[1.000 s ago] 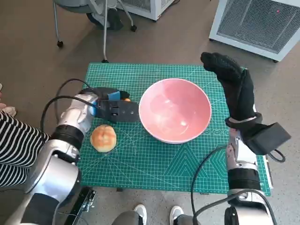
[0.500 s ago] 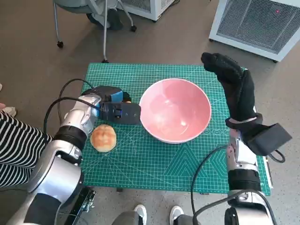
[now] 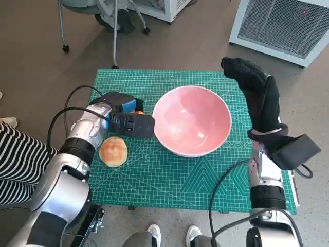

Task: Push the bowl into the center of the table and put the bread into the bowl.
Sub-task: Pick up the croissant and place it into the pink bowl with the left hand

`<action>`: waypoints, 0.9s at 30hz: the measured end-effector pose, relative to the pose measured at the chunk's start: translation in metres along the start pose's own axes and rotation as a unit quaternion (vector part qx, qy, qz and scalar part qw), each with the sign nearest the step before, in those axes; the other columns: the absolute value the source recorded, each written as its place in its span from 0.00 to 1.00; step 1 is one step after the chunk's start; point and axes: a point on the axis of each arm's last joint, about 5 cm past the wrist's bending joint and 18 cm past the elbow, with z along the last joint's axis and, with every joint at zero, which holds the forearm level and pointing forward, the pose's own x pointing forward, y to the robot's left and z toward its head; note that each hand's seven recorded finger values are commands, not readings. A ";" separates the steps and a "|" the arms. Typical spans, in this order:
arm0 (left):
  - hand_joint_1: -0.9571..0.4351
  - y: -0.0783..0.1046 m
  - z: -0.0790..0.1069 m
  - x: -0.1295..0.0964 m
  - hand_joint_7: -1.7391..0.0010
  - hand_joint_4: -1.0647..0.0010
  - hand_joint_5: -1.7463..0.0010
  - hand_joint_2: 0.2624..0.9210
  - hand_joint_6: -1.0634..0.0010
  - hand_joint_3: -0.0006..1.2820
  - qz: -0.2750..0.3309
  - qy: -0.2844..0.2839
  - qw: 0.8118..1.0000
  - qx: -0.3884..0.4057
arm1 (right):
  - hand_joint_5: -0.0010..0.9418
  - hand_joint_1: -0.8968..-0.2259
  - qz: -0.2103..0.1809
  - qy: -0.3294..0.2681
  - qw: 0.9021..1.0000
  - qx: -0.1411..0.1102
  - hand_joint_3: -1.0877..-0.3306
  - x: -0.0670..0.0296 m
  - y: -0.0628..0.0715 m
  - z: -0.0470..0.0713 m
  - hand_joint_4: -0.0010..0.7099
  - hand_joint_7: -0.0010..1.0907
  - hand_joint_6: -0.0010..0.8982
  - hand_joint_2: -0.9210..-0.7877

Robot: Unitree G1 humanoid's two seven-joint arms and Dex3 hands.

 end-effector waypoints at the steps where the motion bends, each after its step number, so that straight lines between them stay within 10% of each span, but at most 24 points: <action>1: 0.69 0.000 0.000 0.000 0.29 0.36 0.31 1.00 0.50 0.09 0.001 -0.001 1.000 -0.001 | 0.00 0.23 0.000 0.000 1.000 0.000 0.50 0.0000 0.000 0.000 0.22 0.39 0.05 0.00; 16: 0.69 0.014 -0.016 -0.007 0.28 0.37 0.31 1.00 0.51 0.09 0.035 -0.008 0.998 -0.046 | 0.00 0.22 -0.002 0.002 1.000 0.001 0.49 -0.0016 0.000 -0.001 0.22 0.39 0.04 0.00; 27: 0.69 0.063 -0.020 -0.029 0.29 0.33 0.35 1.00 0.47 0.06 0.195 -0.123 0.968 -0.094 | 0.01 0.22 -0.003 0.007 1.000 0.003 0.50 -0.0046 0.000 -0.001 0.23 0.40 0.04 0.00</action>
